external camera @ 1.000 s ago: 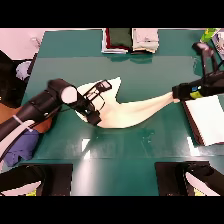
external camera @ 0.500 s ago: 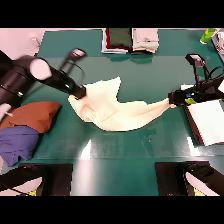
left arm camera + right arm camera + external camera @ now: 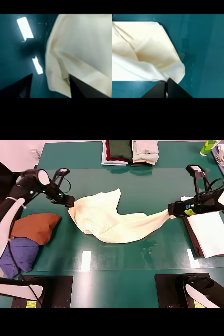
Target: Fold the shirts.
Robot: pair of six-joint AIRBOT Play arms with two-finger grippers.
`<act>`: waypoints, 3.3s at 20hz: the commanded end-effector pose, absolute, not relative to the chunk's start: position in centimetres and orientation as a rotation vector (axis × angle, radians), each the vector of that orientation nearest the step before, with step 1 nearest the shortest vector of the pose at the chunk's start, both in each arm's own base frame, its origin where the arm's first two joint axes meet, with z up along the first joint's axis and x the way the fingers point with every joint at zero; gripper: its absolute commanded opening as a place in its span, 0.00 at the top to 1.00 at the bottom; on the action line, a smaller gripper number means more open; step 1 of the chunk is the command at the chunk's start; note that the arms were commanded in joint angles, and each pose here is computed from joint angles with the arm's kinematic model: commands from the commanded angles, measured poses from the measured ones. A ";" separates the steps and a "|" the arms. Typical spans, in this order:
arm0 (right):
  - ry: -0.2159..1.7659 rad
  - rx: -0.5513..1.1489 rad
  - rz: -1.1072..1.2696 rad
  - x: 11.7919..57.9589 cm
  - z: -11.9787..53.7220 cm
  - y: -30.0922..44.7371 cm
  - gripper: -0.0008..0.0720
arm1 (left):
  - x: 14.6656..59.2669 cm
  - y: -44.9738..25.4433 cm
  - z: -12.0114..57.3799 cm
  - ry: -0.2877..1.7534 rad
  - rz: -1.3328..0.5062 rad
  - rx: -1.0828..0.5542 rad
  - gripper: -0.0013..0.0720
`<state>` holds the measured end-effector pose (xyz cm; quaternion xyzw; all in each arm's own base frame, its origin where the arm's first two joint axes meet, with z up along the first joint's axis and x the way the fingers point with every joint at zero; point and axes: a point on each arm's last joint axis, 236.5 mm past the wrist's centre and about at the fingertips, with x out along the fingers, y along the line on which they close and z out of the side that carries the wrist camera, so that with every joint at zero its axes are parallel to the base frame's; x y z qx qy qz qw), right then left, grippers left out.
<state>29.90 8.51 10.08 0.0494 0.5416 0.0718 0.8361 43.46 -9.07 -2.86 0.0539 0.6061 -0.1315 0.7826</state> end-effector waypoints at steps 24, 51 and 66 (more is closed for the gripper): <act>0.212 0.083 0.022 26.2 47.9 0.6 0.97 | 24.2 -5.2 55.2 -0.136 -0.210 0.089 0.95; 1.161 0.141 0.175 52.1 8.6 4.7 0.44 | 48.0 -8.8 3.7 1.137 -0.239 0.078 0.24; 1.566 0.248 -0.110 26.4 -1.6 -4.6 0.17 | 30.7 -6.3 0.2 1.356 -0.134 -0.036 0.33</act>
